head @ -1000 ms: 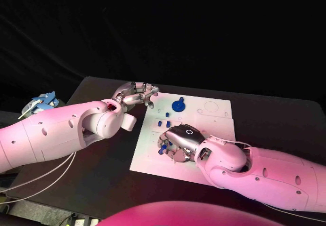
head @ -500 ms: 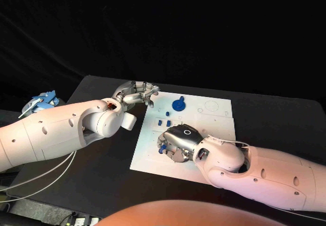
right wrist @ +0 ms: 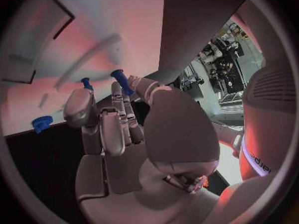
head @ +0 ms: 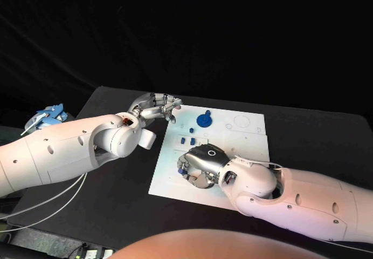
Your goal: Assemble the parts on the task board
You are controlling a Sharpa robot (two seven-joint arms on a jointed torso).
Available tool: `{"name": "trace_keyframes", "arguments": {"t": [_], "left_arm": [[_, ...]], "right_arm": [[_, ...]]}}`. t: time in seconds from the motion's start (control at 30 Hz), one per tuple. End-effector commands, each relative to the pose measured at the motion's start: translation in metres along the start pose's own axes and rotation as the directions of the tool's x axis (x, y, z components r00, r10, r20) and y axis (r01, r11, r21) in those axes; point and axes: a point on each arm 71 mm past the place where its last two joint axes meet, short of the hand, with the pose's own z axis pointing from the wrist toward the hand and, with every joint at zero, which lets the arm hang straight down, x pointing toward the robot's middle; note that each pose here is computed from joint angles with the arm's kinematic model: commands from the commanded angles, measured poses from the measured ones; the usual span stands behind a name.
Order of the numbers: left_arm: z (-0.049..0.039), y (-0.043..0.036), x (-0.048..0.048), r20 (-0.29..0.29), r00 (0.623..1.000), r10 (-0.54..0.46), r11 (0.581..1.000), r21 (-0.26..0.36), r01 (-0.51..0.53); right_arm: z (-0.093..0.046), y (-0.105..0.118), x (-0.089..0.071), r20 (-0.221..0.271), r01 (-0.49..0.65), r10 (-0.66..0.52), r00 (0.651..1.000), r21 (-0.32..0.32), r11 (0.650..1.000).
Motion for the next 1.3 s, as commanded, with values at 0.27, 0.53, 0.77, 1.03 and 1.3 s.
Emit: {"name": "trace_keyframes", "arguments": {"t": [0.27,0.53,0.77,1.03,1.3], "left_arm": [[0.0002,-0.0009,0.001,-0.012,1.0,-0.006,1.0,0.002,0.006],[0.0001,-0.0007,-0.0002,-0.009,1.0,-0.005,1.0,0.001,0.005],[-0.0001,-0.0005,-0.0014,-0.006,1.0,-0.004,1.0,0.0,0.004],[0.0002,-0.0002,-0.0018,-0.01,1.0,-0.005,1.0,0.005,0.005],[-0.0004,-0.0004,-0.0019,-0.014,1.0,-0.007,1.0,0.008,0.007]], "right_arm": [[-0.006,-0.002,-0.004,0.051,-0.012,0.013,0.999,-0.002,1.0],[-0.029,-0.012,-0.022,0.151,-0.059,0.057,0.987,0.005,0.998],[-0.059,-0.046,-0.054,0.234,-0.245,0.218,0.948,0.094,0.965],[-0.103,-0.105,-0.067,0.234,-0.438,0.376,0.897,0.344,0.83],[-0.146,-0.131,-0.058,0.197,-0.428,0.383,0.902,0.509,0.747]]}}
